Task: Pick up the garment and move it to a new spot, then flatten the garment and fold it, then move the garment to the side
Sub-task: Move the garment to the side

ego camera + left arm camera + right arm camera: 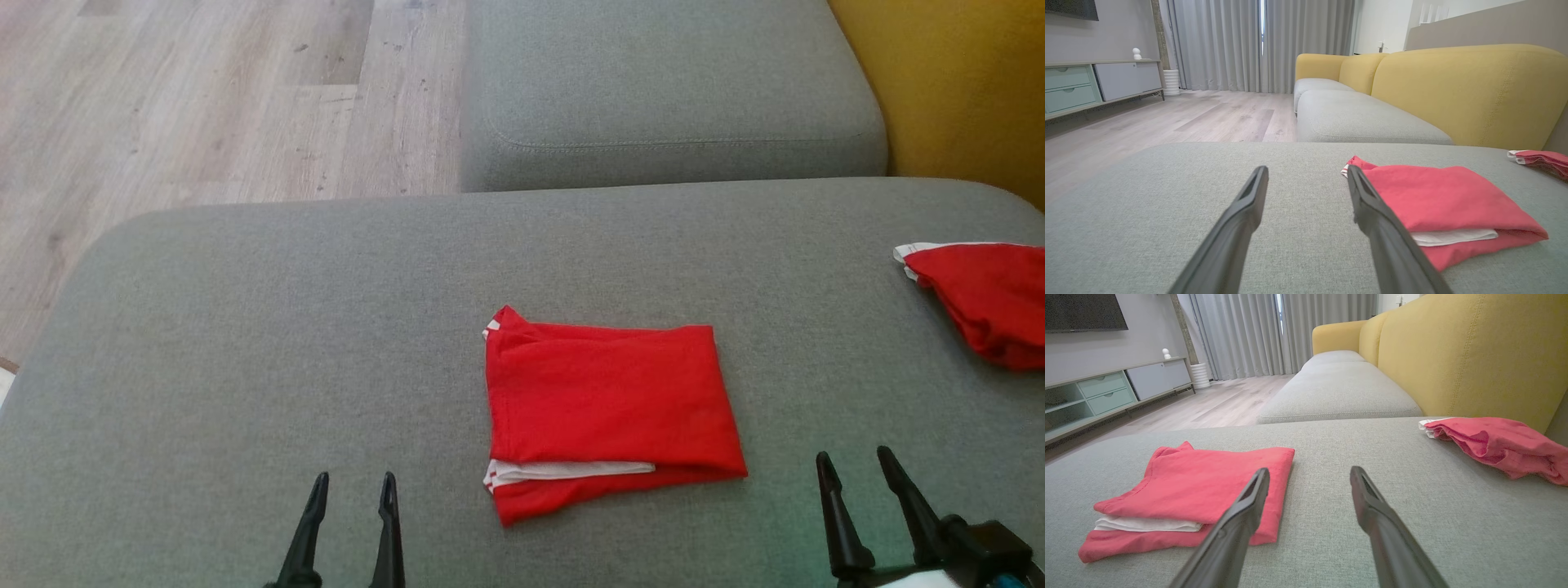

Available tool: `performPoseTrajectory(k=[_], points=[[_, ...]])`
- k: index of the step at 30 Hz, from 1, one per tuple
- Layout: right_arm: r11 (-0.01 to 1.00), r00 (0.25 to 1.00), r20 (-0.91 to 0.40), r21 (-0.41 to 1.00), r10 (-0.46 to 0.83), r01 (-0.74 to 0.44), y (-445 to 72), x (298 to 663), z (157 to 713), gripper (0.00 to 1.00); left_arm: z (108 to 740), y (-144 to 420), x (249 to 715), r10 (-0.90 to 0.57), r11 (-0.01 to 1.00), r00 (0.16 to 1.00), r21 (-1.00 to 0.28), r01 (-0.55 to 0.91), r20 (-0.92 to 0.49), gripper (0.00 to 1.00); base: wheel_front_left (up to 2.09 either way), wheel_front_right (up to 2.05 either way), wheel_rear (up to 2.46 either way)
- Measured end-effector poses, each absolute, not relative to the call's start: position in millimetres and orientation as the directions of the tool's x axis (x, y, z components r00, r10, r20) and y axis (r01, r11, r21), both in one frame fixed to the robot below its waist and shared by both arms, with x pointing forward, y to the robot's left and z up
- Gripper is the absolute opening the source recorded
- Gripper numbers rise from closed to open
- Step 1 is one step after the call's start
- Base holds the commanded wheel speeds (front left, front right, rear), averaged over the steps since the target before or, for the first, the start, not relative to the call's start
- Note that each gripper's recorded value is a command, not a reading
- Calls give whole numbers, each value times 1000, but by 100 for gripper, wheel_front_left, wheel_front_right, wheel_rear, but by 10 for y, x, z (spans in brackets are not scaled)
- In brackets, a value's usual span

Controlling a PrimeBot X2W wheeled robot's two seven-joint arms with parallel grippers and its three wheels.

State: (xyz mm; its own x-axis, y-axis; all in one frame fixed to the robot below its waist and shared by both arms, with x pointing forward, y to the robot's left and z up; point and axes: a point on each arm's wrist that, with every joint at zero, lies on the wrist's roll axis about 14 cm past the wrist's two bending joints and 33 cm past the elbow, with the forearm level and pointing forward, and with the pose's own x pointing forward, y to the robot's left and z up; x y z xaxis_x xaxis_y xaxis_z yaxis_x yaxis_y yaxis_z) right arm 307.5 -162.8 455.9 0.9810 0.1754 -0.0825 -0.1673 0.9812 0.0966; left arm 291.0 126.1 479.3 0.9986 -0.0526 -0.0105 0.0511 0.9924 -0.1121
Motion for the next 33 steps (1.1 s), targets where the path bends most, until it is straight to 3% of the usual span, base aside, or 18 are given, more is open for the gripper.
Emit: performPoseTrajectory(k=[21,28,33], points=[[979,975,-105,88,194,-185,-1573,3095,4500,100,4721,1294,2900,-40,993,999,-113,36,-34,100,0,0,0],[970,952,-203,125,229,-206,-1455,3108,4204,100,4629,1300,2910,-38,993,997,-110,31,-69,100,0,0,0],[957,931,-256,196,260,-214,-1315,3359,4093,100,4554,1294,2907,-36,993,995,-114,25,-98,100,0,0,0]])
